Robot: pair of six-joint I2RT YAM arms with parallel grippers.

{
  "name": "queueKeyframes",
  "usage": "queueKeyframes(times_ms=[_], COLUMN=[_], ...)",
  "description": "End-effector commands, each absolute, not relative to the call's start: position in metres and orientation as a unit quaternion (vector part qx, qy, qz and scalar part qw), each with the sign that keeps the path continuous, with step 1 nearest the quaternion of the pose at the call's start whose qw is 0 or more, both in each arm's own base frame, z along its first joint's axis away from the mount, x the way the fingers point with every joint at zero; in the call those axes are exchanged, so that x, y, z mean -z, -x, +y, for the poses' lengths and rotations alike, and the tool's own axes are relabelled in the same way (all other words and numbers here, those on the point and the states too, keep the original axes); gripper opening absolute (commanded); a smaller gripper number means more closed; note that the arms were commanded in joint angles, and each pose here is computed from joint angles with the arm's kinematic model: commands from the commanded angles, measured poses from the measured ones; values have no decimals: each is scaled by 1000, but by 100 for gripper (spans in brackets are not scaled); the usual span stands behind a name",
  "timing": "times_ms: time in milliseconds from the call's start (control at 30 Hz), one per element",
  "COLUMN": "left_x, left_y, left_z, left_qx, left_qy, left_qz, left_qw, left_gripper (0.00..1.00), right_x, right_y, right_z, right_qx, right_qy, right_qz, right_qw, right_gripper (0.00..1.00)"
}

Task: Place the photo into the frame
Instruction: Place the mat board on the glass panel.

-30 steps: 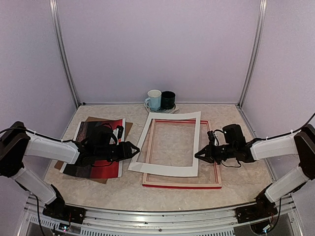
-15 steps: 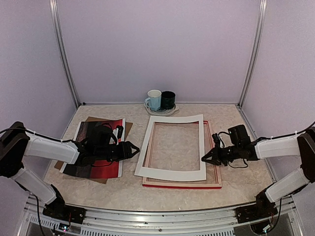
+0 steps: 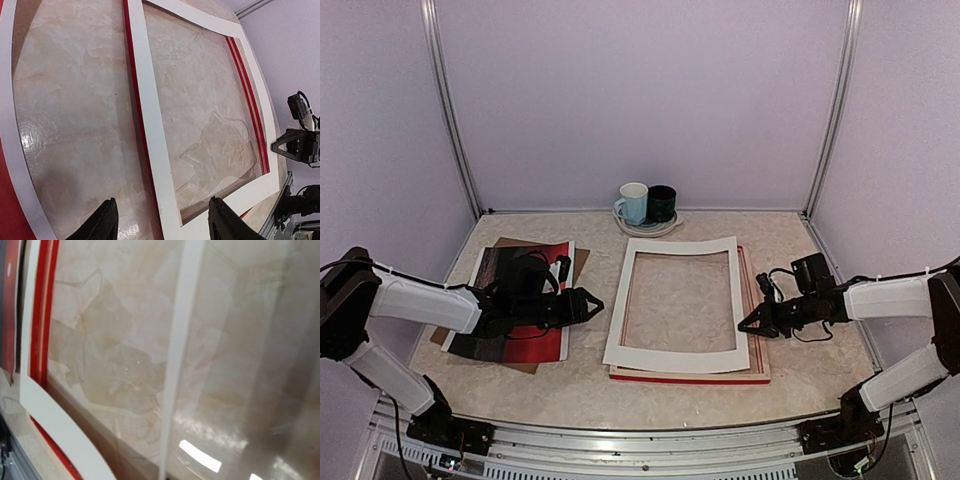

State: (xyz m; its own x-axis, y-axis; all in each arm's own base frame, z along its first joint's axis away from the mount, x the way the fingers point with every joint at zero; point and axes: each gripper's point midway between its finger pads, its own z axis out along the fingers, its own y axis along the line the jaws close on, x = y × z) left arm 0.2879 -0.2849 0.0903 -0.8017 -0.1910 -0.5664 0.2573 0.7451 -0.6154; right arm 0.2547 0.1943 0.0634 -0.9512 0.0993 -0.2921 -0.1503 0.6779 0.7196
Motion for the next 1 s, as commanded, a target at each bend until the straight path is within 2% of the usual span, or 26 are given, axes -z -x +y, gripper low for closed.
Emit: queueKeyframes(times_ms=[0,967], left_x=[-86,-86], left_y=[-286,-286], left_z=[-287,-291], left_qx=[356,363], left_qy=[-27,-28], left_qz=[880,879], left_qw=[314,309], left_gripper=[61,61], right_x=[-66,-71], right_y=[-256,-260], right_z=[188,167], right_qx=[-389,-349], right_qy=[33,54], right_qz=[907,920], right_qw=[156,171], right_gripper=[0,0])
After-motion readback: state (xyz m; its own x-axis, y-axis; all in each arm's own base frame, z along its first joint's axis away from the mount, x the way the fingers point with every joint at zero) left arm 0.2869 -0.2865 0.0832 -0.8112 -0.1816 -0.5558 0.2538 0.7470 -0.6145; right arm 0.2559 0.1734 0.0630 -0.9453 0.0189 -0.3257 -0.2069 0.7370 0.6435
